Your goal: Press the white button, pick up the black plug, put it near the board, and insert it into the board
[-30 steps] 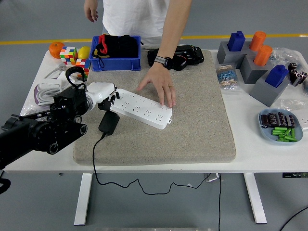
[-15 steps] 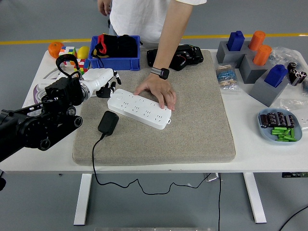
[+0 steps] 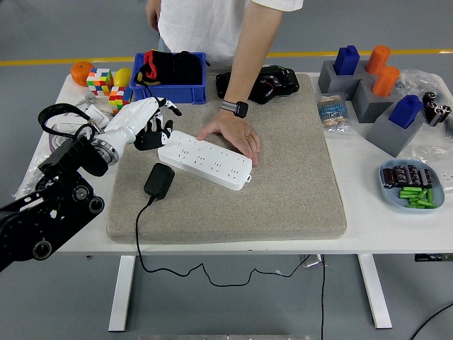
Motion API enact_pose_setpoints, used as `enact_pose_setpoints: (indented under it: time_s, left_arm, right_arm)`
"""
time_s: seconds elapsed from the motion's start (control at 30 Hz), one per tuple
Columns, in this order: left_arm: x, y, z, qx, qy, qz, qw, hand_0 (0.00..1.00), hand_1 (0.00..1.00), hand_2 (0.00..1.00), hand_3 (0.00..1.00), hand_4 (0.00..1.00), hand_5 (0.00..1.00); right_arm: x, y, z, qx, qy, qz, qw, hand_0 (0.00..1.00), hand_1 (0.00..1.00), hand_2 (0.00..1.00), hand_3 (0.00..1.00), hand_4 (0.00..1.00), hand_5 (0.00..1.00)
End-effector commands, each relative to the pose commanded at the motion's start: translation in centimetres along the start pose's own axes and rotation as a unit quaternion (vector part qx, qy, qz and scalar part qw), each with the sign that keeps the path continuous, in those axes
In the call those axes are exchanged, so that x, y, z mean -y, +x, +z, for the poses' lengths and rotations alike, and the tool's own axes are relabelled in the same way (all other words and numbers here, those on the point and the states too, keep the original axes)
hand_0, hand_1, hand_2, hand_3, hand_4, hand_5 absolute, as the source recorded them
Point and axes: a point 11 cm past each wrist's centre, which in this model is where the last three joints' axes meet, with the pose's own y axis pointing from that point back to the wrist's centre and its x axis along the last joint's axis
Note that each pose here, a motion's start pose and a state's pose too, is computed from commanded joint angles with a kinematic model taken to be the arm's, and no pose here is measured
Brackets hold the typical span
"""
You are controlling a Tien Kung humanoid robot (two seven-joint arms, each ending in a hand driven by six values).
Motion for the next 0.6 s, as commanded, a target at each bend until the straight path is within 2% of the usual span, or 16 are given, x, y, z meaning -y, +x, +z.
enact_pose_setpoints:
  time_s: [0.07,0.1,0.3,0.33,0.5,0.53,0.6]
  left_arm:
    - [-0.6,-0.7,-0.5,-0.008,0.009,-0.004,1.000,0.355,0.570,0.586,0.802,0.819,0.245]
    - [-1.1,-1.4,-1.0,-0.012,0.018,-0.008,1.000,0.823,0.902,0.870,0.888,0.998,0.566]
    - [-2.8,-4.6,-3.4,-0.032,0.064,-0.021,0.997,0.823,0.902,0.870,0.888,0.998,0.566]
    - [-3.1,-5.0,-3.8,-0.031,0.072,-0.020,0.997,0.874,0.954,0.932,0.927,0.998,0.697]
    - [-3.5,-5.9,-4.5,-0.017,0.088,-0.015,0.996,0.874,0.954,0.932,0.927,0.998,0.697]
    - [-3.6,-6.0,-4.6,-0.012,0.088,-0.013,0.996,0.808,0.918,0.880,0.909,0.998,0.722]
    - [-3.7,-6.1,-4.6,0.001,0.091,-0.010,0.996,0.808,0.918,0.880,0.909,0.998,0.722]
  right_arm:
    - [0.0,0.0,0.0,0.000,0.000,0.000,1.000,0.742,0.713,0.688,0.641,0.703,0.396]
    - [0.0,0.0,0.0,-0.001,0.000,0.000,1.000,0.743,0.713,0.688,0.640,0.703,0.396]
    - [0.0,0.0,-0.1,-0.001,0.001,0.000,1.000,0.743,0.713,0.688,0.640,0.703,0.396]
    - [0.0,0.0,-0.1,-0.001,0.001,0.000,1.000,0.742,0.713,0.688,0.641,0.703,0.396]
    - [0.0,0.0,0.0,-0.002,0.001,0.000,1.000,0.742,0.713,0.688,0.641,0.703,0.396]
    - [0.0,0.0,0.0,-0.003,0.000,0.000,1.000,0.742,0.713,0.688,0.641,0.703,0.396]
    - [0.0,0.0,0.0,-0.004,0.001,0.000,1.000,0.742,0.713,0.688,0.641,0.703,0.396]
